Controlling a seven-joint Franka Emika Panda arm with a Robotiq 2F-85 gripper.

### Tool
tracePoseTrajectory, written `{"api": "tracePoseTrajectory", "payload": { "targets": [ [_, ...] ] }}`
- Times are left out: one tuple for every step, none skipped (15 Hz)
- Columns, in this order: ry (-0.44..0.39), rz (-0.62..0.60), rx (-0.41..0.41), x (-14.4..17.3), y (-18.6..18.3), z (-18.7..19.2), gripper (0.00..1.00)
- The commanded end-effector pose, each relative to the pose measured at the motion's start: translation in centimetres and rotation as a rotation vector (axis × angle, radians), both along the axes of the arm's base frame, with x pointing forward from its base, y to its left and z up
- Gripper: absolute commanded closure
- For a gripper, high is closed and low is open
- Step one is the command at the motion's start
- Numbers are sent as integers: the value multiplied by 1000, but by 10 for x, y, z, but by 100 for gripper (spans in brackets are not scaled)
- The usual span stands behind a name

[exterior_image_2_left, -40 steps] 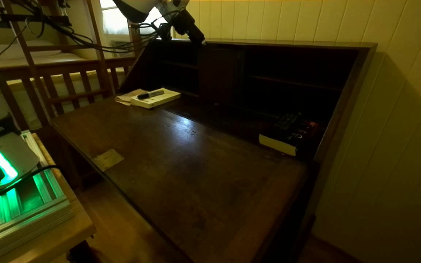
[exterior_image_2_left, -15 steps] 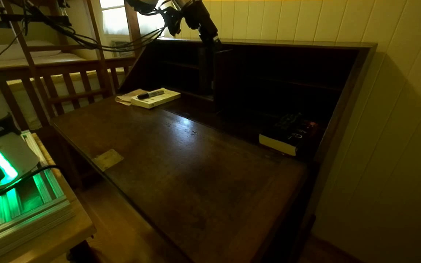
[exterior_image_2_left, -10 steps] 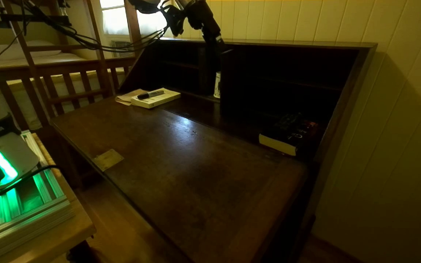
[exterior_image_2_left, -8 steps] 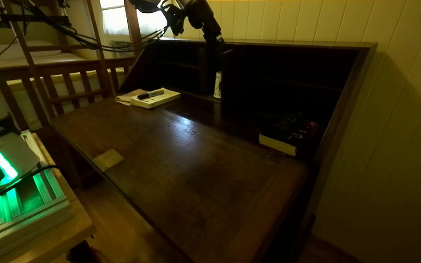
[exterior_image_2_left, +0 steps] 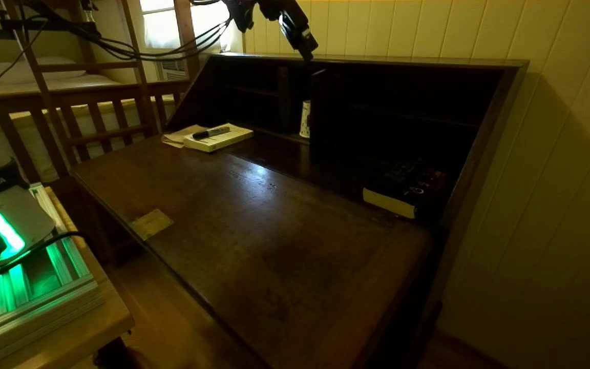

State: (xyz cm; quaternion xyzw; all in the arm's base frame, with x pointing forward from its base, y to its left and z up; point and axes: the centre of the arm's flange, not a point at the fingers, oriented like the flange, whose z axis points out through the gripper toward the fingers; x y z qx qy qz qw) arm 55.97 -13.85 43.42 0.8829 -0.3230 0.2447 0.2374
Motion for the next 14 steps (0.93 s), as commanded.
{"api": "tracePoseTrajectory", "payload": {
  "targets": [
    [-47, 40, 36, -26, 6, 17, 0],
    [-56, 42, 48, -28, 9, 21, 0],
    [-62, 49, 68, -28, 13, 22, 0],
    [-64, 51, 88, -28, 18, 21, 0],
    [-64, 52, 102, -27, 23, 21, 0],
    [-63, 52, 123, -26, 28, 17, 0],
    [-67, 43, 141, -24, 32, 15, 0],
    [-69, 39, 163, -22, 36, 11, 0],
    [-75, 33, 183, -21, 42, 6, 0],
    [-82, 33, 199, -20, 45, 1, 0],
    [-90, 32, 211, -18, 47, -5, 0],
    [-98, 31, 217, -16, 49, -10, 0],
    [-107, 36, 222, -13, 51, -15, 0],
    [-120, 47, 230, -12, 51, -21, 0]
  ]
}}
